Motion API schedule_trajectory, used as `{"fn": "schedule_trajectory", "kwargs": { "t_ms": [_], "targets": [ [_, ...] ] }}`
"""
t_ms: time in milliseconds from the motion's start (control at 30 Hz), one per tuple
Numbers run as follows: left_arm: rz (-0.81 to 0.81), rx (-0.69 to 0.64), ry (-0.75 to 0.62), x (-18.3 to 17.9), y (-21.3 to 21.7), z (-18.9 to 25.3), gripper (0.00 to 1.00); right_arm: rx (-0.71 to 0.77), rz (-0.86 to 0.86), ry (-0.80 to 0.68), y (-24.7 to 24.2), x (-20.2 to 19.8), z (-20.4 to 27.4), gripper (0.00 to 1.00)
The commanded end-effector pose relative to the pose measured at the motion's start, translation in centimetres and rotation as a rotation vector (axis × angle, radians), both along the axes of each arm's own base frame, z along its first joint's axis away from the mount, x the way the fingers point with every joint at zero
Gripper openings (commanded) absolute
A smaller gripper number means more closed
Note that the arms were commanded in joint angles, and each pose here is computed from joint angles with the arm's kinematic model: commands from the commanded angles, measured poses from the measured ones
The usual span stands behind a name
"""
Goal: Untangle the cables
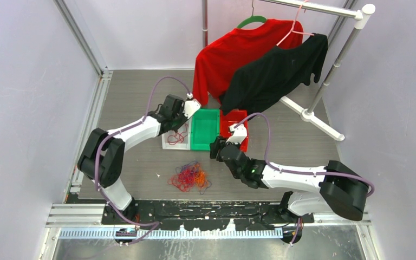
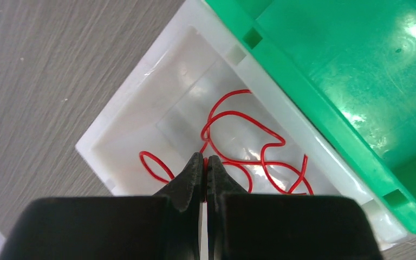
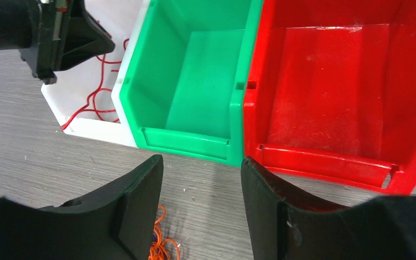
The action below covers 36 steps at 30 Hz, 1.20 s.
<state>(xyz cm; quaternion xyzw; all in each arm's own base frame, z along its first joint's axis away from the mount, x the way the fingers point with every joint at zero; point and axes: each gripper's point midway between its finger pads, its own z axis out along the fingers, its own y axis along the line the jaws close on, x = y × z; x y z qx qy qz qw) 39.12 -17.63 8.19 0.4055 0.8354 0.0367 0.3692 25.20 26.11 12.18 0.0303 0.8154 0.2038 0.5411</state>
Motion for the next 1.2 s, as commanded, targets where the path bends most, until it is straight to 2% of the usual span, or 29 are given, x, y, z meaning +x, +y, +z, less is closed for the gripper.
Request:
{"fn": "schedule_trajectory", "kwargs": {
  "t_ms": [0,100,167,333,500,567,700,833,967,1067,1167],
  "targets": [
    [-0.071,-0.057,-0.087,2.0,-1.6,0.8,0.00,0.118,0.000,-0.045,1.7,0.8,2.6,0.60],
    [-0.063,-0.055,-0.067,2.6,-1.3,0.4,0.00,0.121,0.003,-0.048,1.7,0.8,2.7,0.60],
    [-0.052,-0.078,-0.027,2.6,-1.3,0.7,0.07,0.122,0.005,-0.050,1.7,0.8,2.8,0.60],
    [-0.076,-0.192,0.050,1.4,-2.1,3.8,0.40,0.123,0.018,-0.050,2.1,0.8,3.1,0.59],
    [-0.131,-0.266,0.203,-1.0,-2.7,6.4,0.58,0.129,0.023,-0.053,1.9,0.6,3.1,0.58],
    [-0.142,-0.282,0.216,-1.2,-2.5,7.5,0.71,0.136,0.023,-0.055,1.7,0.5,3.3,0.58],
    [-0.162,-0.305,0.226,-2.0,-2.1,9.5,0.85,0.144,0.034,-0.055,1.5,0.2,3.4,0.58],
    [-0.180,-0.315,0.244,-3.2,-2.0,10.3,0.84,0.146,0.050,-0.046,1.7,0.0,3.2,0.58],
    [-0.136,-0.303,0.185,-2.1,-1.5,10.2,0.77,0.150,0.061,-0.035,1.7,-0.3,3.0,0.58],
    [-0.109,-0.302,0.149,-1.0,-1.4,10.0,0.63,0.157,0.064,-0.033,1.7,-0.4,3.0,0.58],
    [-0.092,-0.308,0.141,0.4,-1.8,9.5,0.43,0.155,0.065,-0.030,1.7,-0.5,3.0,0.58]
  ]
}}
